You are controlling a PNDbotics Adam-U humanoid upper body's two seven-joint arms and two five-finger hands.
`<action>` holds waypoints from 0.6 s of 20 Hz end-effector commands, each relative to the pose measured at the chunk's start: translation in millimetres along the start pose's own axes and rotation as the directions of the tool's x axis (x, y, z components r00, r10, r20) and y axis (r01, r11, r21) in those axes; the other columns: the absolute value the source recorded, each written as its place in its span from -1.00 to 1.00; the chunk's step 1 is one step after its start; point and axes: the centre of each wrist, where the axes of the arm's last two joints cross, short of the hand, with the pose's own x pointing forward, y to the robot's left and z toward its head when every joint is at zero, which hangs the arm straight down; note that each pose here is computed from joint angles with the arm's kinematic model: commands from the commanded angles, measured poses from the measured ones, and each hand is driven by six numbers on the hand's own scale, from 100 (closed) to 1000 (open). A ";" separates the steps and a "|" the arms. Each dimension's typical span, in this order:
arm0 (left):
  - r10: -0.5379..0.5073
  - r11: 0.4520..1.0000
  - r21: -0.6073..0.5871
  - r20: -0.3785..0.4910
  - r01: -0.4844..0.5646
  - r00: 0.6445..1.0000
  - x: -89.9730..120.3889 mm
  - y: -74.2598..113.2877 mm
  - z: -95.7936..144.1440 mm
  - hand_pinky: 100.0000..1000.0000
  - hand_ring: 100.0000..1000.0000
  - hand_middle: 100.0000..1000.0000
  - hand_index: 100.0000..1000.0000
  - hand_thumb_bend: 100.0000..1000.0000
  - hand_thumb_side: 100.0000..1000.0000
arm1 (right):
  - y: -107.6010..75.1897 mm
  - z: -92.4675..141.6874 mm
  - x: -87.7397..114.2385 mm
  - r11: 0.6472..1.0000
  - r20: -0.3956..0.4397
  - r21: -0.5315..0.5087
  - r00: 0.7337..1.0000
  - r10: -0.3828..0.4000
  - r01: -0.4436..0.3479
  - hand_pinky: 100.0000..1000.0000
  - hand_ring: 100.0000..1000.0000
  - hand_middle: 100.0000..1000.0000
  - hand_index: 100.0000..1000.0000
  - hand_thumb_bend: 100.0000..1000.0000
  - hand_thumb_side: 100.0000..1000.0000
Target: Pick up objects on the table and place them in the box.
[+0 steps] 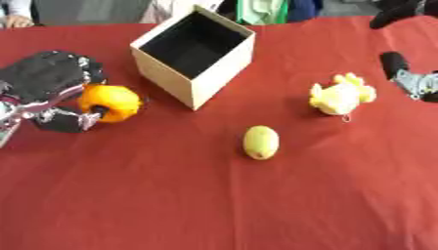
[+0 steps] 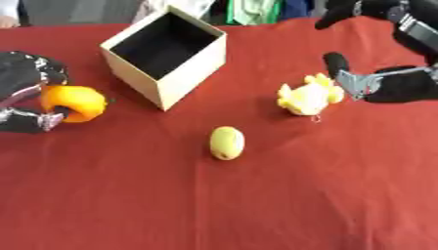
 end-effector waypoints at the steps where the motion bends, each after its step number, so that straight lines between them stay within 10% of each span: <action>1: 0.011 0.996 0.086 0.003 -0.011 1.000 -1.9 27.8 -0.8 -0.04 -0.01 -0.10 0.10 -1.00 -0.64 | -9.6 -1.2 2.4 1.000 0.015 -0.015 1.000 0.022 -0.022 0.60 0.69 0.31 0.50 -1.00 -0.34; 12: 0.149 0.955 0.257 0.015 -0.148 0.989 -13.8 78.8 -20.4 -0.06 -0.03 -0.11 0.10 -1.00 -0.55 | -12.4 -9.4 5.6 0.999 0.054 -0.019 0.998 0.031 -0.030 0.60 0.69 0.31 0.50 -1.00 -0.37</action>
